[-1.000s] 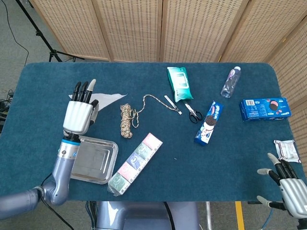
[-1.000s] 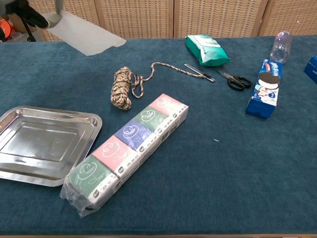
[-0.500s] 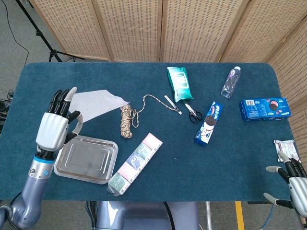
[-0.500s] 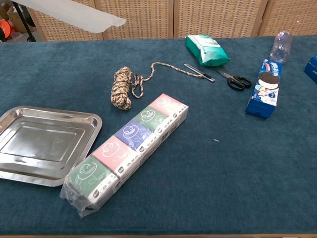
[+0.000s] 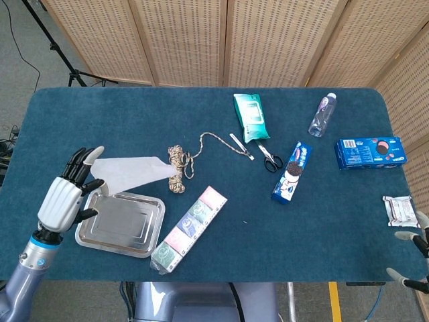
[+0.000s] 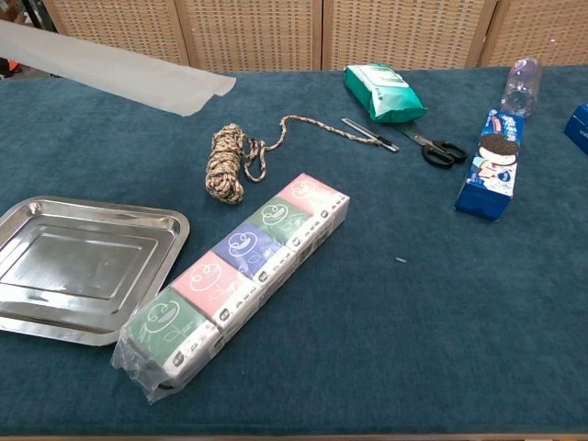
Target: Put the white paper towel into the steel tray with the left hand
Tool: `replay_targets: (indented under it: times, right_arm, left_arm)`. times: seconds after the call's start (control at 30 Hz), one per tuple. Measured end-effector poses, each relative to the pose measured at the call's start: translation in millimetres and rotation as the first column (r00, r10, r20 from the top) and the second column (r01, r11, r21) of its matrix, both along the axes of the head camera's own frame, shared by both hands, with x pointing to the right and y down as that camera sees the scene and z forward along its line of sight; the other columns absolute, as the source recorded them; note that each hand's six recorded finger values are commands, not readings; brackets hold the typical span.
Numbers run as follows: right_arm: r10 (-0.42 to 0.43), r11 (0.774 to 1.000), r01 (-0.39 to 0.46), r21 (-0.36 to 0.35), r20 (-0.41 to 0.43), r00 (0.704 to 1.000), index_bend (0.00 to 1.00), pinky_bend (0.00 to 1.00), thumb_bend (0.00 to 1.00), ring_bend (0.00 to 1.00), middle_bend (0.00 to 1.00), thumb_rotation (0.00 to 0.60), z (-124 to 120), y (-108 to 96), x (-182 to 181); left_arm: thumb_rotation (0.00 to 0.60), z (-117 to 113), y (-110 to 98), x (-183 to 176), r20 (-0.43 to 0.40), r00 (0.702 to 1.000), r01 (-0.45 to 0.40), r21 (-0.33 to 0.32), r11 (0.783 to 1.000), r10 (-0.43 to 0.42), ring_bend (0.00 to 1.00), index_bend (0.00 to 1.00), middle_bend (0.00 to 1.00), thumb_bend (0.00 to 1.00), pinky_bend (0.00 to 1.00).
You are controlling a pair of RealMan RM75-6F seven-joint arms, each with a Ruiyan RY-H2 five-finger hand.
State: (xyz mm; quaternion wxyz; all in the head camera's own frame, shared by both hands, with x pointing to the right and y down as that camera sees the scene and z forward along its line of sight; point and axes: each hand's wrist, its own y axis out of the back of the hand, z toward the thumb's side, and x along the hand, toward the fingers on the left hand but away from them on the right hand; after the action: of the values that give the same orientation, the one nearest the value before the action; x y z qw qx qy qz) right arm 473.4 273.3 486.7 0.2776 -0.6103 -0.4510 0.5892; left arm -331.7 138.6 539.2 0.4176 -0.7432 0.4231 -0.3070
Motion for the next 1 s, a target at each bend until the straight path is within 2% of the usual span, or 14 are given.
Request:
replay_targets:
  times: [0.13, 0.4, 0.7, 1.0]
  right_arm:
    - [0.02, 1.0, -0.02, 0.006, -0.024, 1.0, 0.31, 0.0, 0.09, 0.0, 0.0, 0.6, -5, 6, 5]
    - [0.071, 0.997, -0.07, 0.015, -0.07, 0.995, 0.31, 0.0, 0.09, 0.0, 0.0, 0.6, -13, 18, 16]
    - [0.111, 0.994, -0.11, 0.014, -0.103, 0.989, 0.31, 0.0, 0.09, 0.0, 0.0, 0.6, -16, 26, 25]
    - [0.119, 0.993, -0.119, 0.015, -0.109, 0.987, 0.31, 0.0, 0.09, 0.0, 0.0, 0.6, -15, 25, 28]
  left_arm:
    - [0.6, 10, 7, -6, -0.004, 0.999, -0.054, -0.069, 0.996, 0.054, 0.0, 0.87, 0.06, 0.5, 0.02]
    - [0.6, 23, 12, -11, -0.054, 0.993, -0.11, -0.157, 0.981, 0.102, 0.0, 0.87, 0.06, 0.5, 0.02]
    - [0.6, 38, 17, -20, -0.106, 0.979, -0.197, -0.25, 0.948, 0.175, 0.0, 0.87, 0.06, 0.5, 0.02]
    - [0.6, 40, 21, -33, -0.073, 0.966, -0.259, -0.313, 0.914, 0.249, 0.0, 0.87, 0.06, 0.5, 0.02]
